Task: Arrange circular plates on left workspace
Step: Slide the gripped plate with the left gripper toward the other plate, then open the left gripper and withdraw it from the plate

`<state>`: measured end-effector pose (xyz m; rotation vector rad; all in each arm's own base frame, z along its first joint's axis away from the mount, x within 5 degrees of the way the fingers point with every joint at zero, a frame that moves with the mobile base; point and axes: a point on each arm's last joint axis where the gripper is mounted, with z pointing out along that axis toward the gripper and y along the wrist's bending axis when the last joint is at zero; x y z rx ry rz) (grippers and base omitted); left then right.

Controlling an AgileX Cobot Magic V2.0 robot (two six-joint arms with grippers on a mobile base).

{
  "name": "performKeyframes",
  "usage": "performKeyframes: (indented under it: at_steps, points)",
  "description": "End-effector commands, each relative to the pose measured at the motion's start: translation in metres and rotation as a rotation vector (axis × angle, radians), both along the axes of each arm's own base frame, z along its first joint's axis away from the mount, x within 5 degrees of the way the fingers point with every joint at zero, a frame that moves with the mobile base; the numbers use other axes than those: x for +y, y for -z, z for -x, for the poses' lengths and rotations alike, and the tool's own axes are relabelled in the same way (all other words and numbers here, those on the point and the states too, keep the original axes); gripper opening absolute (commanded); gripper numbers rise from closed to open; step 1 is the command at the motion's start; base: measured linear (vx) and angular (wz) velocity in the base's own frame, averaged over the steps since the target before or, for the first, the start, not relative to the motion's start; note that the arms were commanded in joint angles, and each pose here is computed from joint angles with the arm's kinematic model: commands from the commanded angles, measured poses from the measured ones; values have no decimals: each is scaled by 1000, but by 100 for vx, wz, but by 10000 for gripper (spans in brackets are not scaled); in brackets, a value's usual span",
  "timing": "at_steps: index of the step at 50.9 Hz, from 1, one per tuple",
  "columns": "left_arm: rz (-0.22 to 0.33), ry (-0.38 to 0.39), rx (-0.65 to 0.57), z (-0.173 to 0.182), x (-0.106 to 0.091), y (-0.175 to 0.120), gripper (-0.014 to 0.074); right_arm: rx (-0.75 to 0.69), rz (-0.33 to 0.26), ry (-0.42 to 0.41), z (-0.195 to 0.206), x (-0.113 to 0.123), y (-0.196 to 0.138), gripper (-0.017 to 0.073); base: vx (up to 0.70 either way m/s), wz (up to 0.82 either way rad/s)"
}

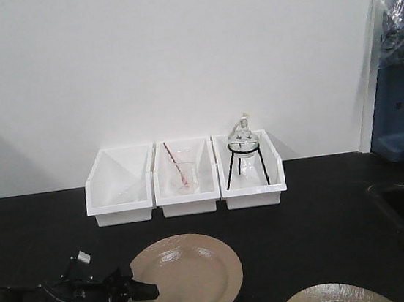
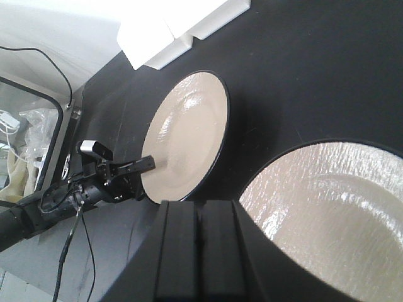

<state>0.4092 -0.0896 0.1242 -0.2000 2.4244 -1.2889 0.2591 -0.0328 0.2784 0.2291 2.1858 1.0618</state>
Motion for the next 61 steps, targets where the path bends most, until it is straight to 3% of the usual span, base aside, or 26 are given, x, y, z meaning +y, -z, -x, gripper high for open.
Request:
performKeyframes:
  at_steps: [1, 7, 13, 18, 23, 33, 39, 48, 55, 61]
  points:
    - [69, 50, -108, 0, 6, -46, 512, -85, -35, 13, -1, 0, -20, -4, 0, 0]
    - [96, 79, -102, 6, 19, -61, 474, -86, -27, 12, -1, 0, -20, -4, 0, 0]
    - [64, 120, -109, 14, 34, -77, 378, -74, -4, -3, 0, 0, -18, -4, 0, 0]
    - [-46, 170, -149, 25, 47, -96, 218, -71, 29, -20, 1, 0, -16, -4, 0, 0]
    - [-164, 221, -212, 40, 55, -122, -10, -81, 103, -37, 2, -2, -12, 1, 0, 0]
    - [-306, 262, -354, 71, 57, -177, -5, -62, 231, -84, 5, -5, -4, 88, 0, 0]
    - [-343, 282, -427, 95, 55, -208, -4, -3, 292, -84, 7, -9, 2, 260, 0, 0]
    - [-412, 269, -517, 129, 54, -246, -4, 201, 312, -11, 14, -16, 13, 531, 0, 0]
    - [-441, 267, -567, 149, 52, -263, -4, 349, 357, 90, 14, -33, 29, 536, 0, 0]
    - [-447, 264, -584, 162, 51, -271, -4, 447, 260, 111, 9, -50, 53, 502, 0, 0]
